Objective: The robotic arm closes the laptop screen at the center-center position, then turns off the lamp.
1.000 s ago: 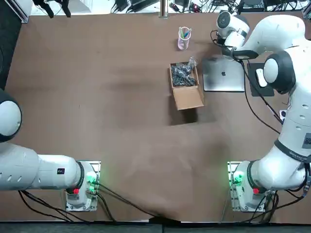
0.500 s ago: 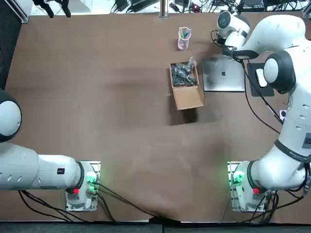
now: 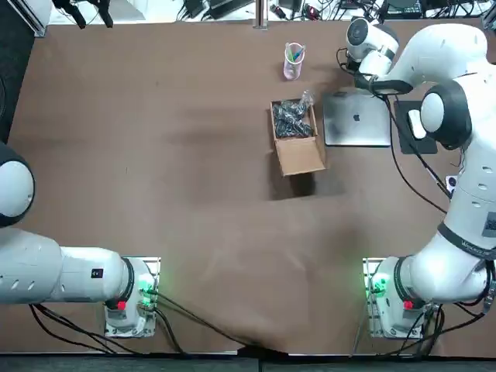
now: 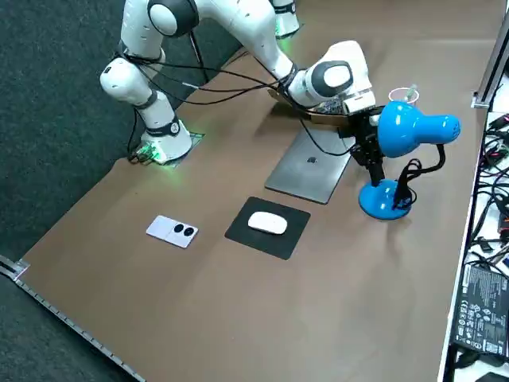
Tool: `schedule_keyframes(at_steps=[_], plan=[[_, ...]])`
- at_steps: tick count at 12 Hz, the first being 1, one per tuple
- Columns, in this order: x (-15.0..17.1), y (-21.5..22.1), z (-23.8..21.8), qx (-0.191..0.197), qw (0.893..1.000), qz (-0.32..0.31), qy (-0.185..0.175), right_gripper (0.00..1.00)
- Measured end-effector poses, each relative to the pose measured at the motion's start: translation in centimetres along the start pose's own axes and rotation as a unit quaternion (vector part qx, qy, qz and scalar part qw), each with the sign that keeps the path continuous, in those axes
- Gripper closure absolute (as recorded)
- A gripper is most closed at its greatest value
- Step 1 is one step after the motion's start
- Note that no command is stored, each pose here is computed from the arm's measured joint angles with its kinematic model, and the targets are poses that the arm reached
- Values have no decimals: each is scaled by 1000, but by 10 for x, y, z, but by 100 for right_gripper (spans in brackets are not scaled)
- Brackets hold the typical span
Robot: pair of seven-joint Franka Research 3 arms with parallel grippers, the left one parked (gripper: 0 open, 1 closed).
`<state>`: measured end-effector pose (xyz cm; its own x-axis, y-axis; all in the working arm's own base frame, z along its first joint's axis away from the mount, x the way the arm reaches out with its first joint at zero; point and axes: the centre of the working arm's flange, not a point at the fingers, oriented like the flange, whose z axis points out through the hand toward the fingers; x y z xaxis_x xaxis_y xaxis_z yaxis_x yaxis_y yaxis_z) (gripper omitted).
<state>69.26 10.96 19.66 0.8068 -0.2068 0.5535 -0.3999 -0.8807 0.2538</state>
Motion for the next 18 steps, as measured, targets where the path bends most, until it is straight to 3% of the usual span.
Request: schedule_keyframes(at_steps=[18], plan=[[2, 4, 5, 11, 1000, 4, 0, 98]])
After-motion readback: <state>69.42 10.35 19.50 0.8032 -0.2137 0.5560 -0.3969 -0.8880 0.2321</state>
